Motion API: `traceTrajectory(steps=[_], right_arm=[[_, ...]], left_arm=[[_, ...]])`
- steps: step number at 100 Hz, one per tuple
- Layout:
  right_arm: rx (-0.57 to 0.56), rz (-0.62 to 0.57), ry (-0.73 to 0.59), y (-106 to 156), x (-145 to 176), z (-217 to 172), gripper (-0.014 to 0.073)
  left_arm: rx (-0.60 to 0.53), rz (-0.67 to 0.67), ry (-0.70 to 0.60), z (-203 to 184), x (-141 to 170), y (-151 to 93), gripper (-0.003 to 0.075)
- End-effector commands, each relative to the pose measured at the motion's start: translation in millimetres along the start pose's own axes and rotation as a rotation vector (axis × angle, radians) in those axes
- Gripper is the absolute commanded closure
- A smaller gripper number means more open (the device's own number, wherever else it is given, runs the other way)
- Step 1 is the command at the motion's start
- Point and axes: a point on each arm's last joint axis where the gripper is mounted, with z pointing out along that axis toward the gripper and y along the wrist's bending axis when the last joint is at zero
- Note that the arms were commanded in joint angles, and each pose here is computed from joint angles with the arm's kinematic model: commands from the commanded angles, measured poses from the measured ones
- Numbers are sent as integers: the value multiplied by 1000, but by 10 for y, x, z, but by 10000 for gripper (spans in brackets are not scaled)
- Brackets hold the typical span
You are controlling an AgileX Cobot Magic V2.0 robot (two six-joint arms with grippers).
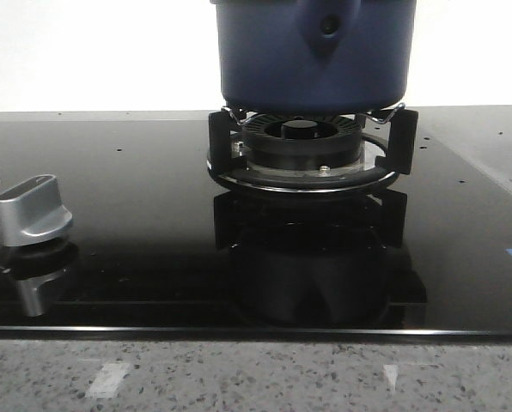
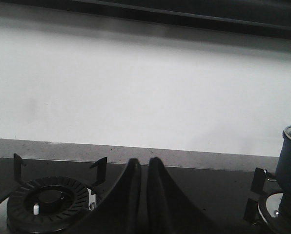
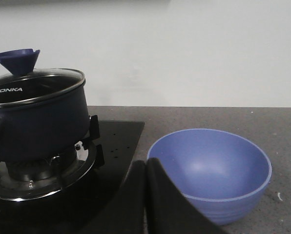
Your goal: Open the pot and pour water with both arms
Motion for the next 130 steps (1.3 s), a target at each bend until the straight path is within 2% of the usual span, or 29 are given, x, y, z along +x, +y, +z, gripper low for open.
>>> traceTrajectory(steps=[1, 113, 119, 124, 130], right_arm=[[-19, -20, -95, 17, -143, -8, 669], [-19, -20, -95, 17, -143, -8, 669], [-19, -20, -95, 17, -143, -8, 669], [-19, -20, -95, 17, -143, -8, 669], [-19, -20, -95, 17, -143, -8, 669]], left_arm=[[18, 9, -24, -5, -64, -18, 740], [22, 8, -13, -2, -25, -21, 740], [72, 34, -21, 0, -3, -67, 740], [147, 148, -57, -2, 24, -137, 740], [234, 191, -69, -10, 88, -217, 740]])
